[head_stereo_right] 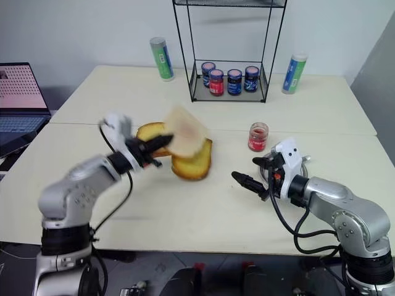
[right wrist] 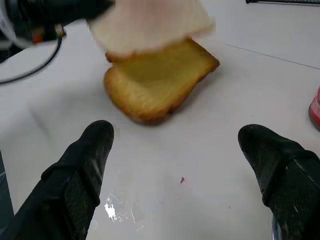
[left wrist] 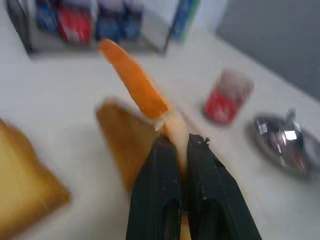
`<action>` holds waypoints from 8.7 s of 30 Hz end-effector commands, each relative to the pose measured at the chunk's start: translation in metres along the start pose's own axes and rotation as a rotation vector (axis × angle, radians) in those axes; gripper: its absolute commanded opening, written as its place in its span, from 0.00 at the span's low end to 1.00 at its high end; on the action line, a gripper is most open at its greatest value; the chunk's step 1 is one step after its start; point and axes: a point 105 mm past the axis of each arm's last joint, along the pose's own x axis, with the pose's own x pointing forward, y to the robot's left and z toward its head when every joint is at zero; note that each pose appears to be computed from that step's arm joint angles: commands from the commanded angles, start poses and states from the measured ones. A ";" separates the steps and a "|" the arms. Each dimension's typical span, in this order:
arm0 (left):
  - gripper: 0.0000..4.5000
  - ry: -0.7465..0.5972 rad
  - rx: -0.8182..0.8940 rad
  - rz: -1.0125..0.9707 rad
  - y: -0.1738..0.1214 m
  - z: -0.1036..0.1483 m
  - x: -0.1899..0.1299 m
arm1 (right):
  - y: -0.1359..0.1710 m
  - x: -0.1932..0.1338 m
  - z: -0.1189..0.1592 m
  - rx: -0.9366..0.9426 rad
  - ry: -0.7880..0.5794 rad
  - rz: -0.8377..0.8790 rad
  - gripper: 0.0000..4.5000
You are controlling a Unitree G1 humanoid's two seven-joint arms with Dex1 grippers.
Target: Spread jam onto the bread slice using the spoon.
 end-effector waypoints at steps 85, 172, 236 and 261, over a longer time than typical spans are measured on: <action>0.95 0.578 0.101 -0.228 -0.016 -0.117 -0.056 | -0.022 -0.030 0.008 -0.007 -0.012 -0.098 1.00; 0.99 0.423 0.222 -0.081 -0.031 -0.056 -0.025 | -0.051 -0.038 0.015 -0.004 -0.052 -0.221 1.00; 1.00 0.260 0.444 -0.645 -0.102 -0.047 0.002 | -0.182 -0.061 -0.021 0.645 -0.379 -0.446 0.00; 1.00 0.174 0.346 -0.490 -0.090 -0.035 0.009 | -0.124 0.022 0.122 0.027 -0.422 -0.329 0.00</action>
